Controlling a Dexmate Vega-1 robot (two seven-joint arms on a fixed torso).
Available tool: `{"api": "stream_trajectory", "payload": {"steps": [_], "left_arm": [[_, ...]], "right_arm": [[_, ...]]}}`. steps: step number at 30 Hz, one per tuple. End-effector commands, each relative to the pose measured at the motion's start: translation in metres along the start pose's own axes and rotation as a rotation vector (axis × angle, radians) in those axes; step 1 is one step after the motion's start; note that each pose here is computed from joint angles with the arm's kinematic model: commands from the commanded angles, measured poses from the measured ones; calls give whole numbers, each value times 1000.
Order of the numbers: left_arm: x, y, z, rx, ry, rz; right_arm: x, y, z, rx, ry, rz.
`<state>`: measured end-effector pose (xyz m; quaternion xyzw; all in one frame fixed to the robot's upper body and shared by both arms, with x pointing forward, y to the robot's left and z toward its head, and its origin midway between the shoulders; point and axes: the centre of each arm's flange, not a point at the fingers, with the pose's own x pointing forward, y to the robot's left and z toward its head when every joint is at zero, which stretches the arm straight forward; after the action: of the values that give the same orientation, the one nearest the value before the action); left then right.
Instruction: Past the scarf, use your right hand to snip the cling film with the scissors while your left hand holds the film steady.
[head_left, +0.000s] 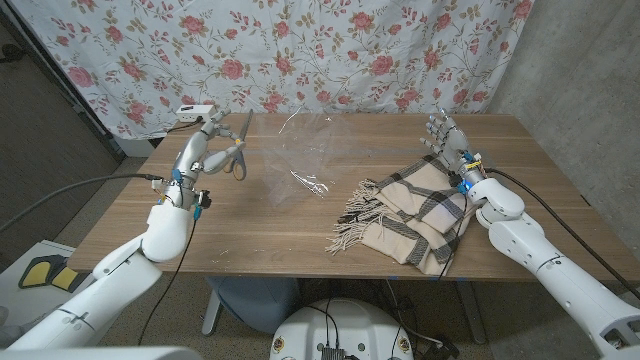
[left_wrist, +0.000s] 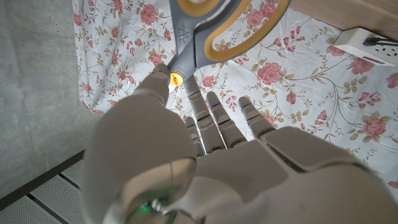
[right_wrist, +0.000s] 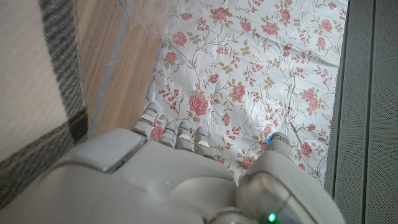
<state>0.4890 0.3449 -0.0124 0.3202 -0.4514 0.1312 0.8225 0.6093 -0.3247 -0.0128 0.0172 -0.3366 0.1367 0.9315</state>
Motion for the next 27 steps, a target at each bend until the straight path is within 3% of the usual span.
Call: {"api": "stream_trajectory", "payload": {"steps": [1, 8, 27], "left_arm": [[16, -5, 5, -112, -39, -29], [30, -8, 0, -189, -38, -56], [58, -26, 10, -382, -100, -105]], "right_arm": [[-9, 1, 3, -3, -1, -6], [-15, 2, 6, -10, -7, -8], [-21, 19, 15, -49, -14, 56]]}}
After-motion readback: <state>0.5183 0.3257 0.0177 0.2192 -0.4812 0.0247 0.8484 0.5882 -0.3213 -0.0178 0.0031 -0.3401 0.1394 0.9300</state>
